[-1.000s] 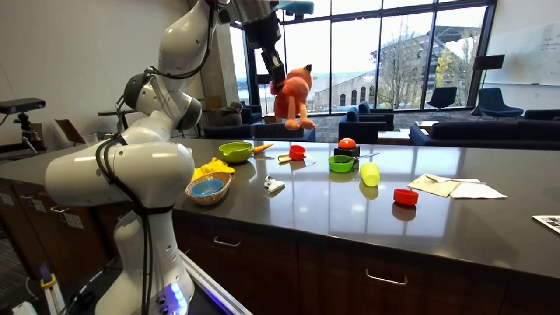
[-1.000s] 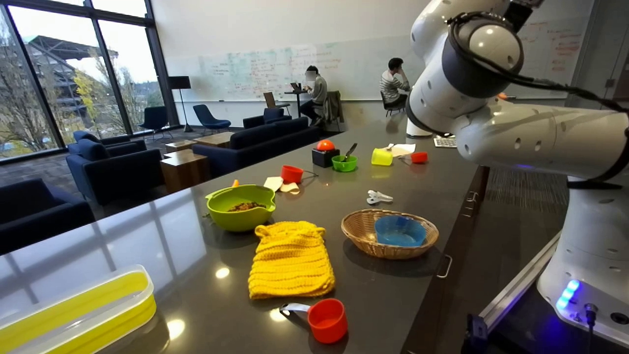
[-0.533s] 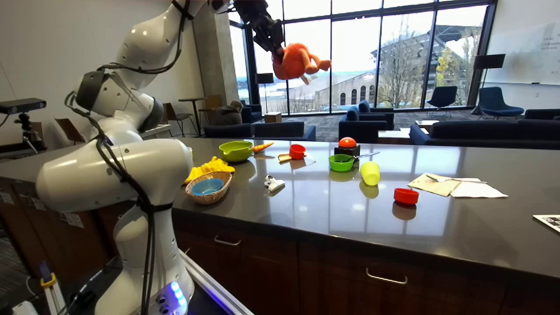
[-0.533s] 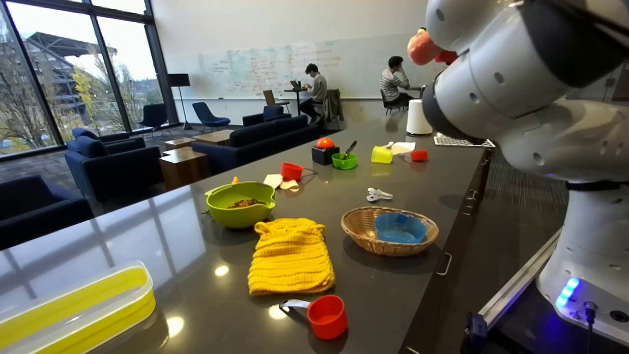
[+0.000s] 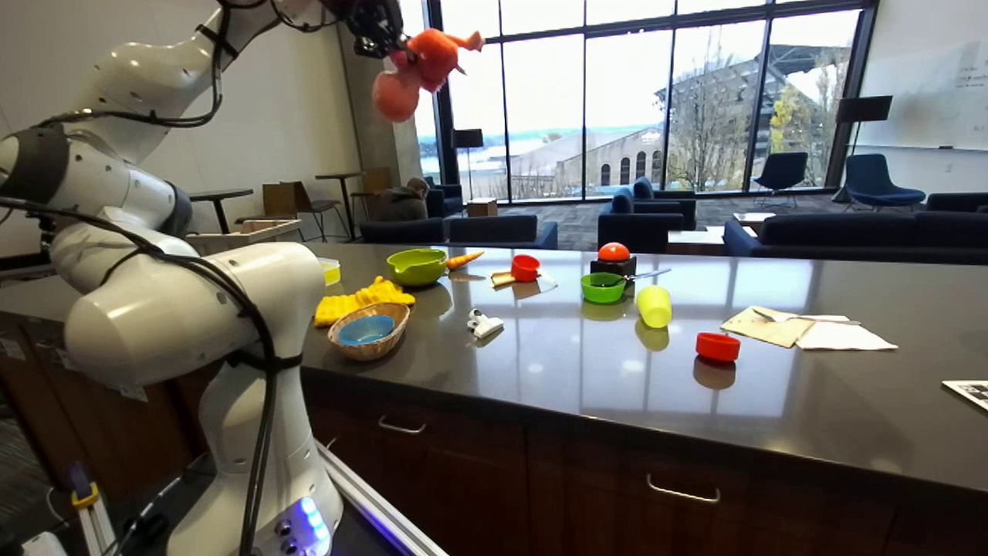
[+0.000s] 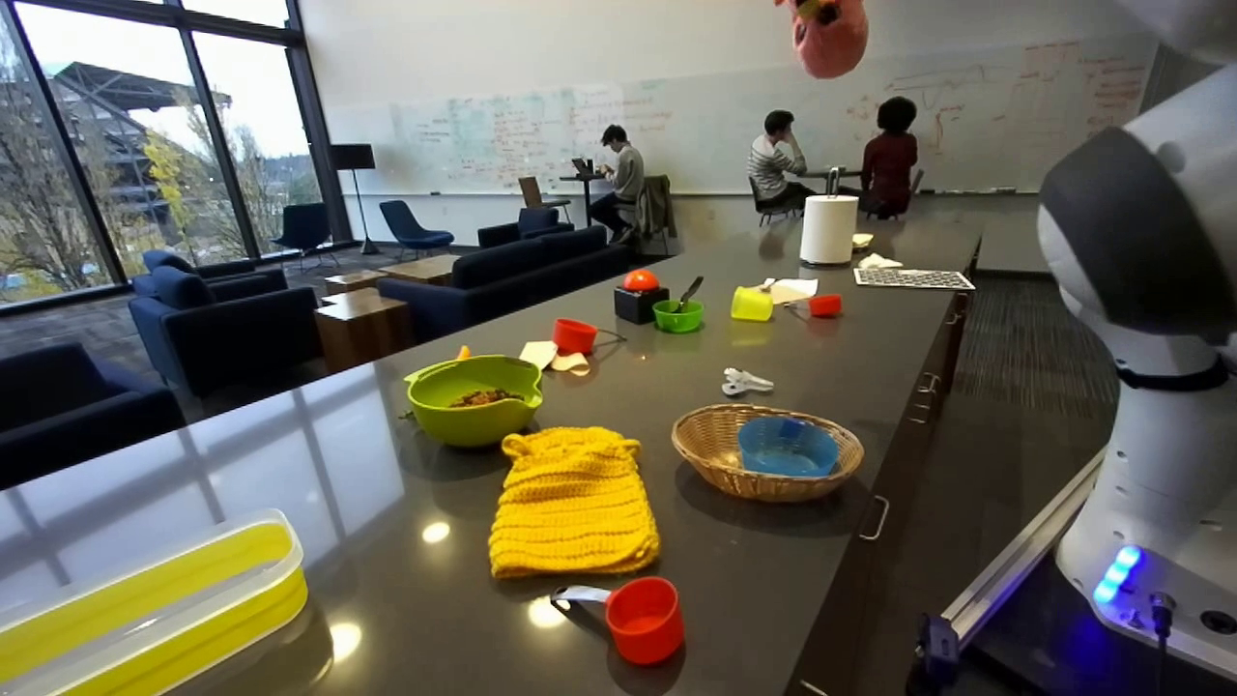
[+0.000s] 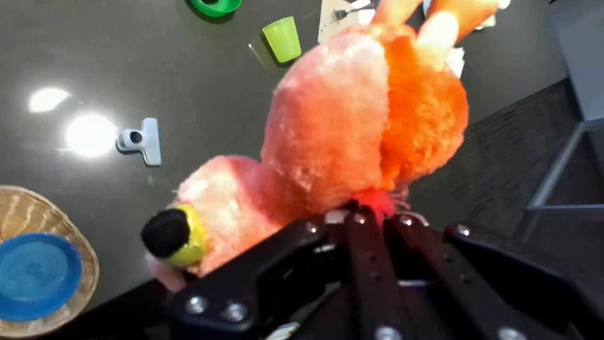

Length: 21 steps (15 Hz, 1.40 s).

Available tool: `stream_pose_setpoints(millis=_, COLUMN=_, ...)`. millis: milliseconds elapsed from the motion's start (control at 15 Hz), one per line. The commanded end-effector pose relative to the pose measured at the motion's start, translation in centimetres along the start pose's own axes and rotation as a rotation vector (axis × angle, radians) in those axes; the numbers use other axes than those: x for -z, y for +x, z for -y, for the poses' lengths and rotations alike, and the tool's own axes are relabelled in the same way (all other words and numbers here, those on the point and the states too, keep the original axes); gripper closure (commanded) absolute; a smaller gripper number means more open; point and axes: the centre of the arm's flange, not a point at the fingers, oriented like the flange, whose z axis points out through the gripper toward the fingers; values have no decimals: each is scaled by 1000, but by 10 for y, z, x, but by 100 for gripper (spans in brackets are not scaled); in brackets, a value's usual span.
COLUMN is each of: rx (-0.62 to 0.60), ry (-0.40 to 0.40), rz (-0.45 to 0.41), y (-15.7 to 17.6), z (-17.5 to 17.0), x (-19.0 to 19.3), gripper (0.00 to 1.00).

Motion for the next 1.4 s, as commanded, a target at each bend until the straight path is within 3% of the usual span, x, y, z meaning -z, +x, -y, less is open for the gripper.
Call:
stream_pose_setpoints(millis=0, rx=172, ry=104, rz=-66, y=-24, z=2, x=64, gripper=99)
stream_pose_setpoints(millis=267, rx=371, ry=192, rz=-168, y=-48, z=16, x=81, gripper=99)
stream_pose_setpoints(millis=800, rx=626, ry=64, rz=-344, y=-123, z=45, x=38, gripper=99)
stream_pose_setpoints(millis=1333, rx=824, ry=-15, rz=-316, y=-155, z=3, x=50, gripper=99)
